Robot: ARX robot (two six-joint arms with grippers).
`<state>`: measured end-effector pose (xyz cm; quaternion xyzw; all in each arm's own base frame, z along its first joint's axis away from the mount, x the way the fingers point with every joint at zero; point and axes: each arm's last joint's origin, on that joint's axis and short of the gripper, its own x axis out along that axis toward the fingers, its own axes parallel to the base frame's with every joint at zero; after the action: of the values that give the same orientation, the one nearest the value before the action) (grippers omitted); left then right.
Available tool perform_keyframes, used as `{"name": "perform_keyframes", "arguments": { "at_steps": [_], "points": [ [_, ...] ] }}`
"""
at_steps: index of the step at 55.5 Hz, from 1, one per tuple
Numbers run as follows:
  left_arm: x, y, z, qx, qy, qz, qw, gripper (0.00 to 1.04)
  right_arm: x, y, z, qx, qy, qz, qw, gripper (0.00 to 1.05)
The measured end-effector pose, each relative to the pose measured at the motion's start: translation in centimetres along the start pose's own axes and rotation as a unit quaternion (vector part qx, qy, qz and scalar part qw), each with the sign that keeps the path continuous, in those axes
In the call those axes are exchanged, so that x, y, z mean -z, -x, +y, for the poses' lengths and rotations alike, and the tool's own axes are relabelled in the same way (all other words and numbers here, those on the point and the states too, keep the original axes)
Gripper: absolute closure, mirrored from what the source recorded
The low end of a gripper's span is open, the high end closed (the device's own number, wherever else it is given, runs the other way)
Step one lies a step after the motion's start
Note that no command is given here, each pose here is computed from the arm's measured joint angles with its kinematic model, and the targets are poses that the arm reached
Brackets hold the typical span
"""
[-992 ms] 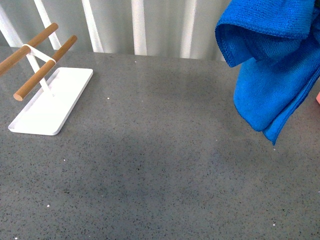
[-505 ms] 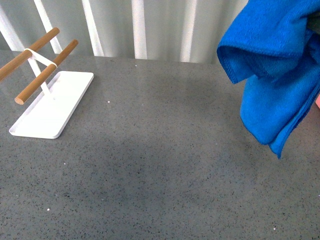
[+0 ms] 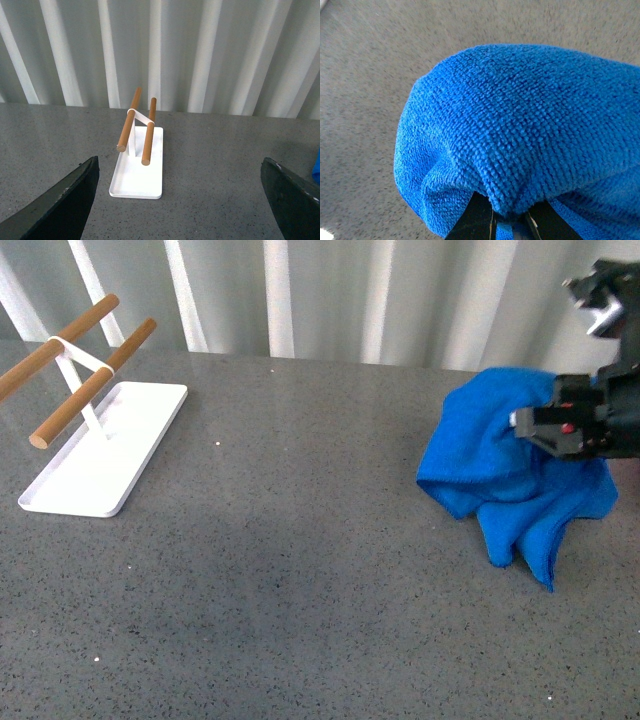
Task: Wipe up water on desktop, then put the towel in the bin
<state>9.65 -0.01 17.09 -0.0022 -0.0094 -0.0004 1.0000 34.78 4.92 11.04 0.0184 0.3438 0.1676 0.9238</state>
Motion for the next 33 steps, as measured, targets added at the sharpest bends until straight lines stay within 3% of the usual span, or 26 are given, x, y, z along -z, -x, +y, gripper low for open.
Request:
{"name": "perform_keyframes", "arguments": {
  "at_steps": [7, 18, 33],
  "points": [
    [0.0, 0.0, 0.0, 0.0, 0.0, 0.0, 1.0, 0.07, 2.9, -4.2, 1.1, -0.005, -0.011, 0.059, 0.998, 1.01],
    [0.0, 0.0, 0.0, 0.0, 0.0, 0.0, 1.0, 0.07, 5.3, -5.8, 1.9, -0.001, -0.013, 0.088, 0.996, 1.01],
    [0.0, 0.0, 0.0, 0.0, 0.0, 0.0, 1.0, 0.07, 5.3, -3.5, -1.4, 0.035, -0.013, 0.095, 0.995, 1.01]
  ]
}}
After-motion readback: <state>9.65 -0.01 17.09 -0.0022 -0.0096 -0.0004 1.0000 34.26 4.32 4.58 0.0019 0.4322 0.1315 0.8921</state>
